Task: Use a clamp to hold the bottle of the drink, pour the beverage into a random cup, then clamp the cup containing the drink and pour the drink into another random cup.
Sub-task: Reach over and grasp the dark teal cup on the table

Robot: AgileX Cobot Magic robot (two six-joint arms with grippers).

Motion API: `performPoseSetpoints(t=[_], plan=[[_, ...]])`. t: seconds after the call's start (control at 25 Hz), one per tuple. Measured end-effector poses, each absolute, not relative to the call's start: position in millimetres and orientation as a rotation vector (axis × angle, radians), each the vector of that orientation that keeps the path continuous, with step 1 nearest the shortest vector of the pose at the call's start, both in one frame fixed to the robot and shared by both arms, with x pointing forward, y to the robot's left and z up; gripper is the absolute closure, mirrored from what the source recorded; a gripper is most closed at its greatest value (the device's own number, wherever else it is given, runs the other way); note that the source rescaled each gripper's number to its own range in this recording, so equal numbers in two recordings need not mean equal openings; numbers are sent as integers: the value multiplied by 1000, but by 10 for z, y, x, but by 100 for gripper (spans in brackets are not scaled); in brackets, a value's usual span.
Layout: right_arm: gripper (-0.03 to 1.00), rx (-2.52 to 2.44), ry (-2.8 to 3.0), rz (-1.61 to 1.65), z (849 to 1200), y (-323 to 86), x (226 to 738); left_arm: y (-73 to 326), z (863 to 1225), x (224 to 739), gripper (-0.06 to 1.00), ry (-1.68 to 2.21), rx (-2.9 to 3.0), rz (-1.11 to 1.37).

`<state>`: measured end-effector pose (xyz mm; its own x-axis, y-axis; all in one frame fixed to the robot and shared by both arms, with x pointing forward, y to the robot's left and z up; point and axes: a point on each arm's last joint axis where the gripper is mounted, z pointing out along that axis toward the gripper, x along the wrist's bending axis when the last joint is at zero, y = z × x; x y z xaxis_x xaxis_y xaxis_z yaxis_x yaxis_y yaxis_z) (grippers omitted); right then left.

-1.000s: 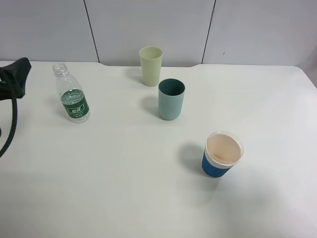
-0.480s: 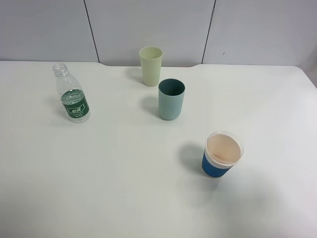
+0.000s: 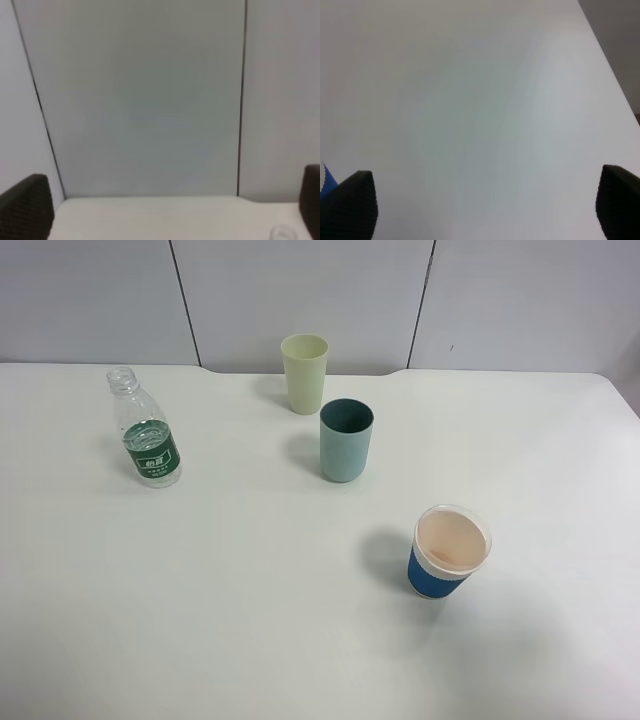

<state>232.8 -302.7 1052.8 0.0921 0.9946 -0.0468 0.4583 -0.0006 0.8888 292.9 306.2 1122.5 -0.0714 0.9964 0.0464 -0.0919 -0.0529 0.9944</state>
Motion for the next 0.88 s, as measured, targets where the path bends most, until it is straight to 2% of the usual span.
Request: performPoseSetpoints(t=[0.4,0.88], plan=[[18,1575,1478,852,10528,-3027,2328,3067,11083,2406,-5,1196,1077,1323],[18,1575,1478,852,10528,-3027,2328,3109,10748,2355,-5,1510,1321,1176]])
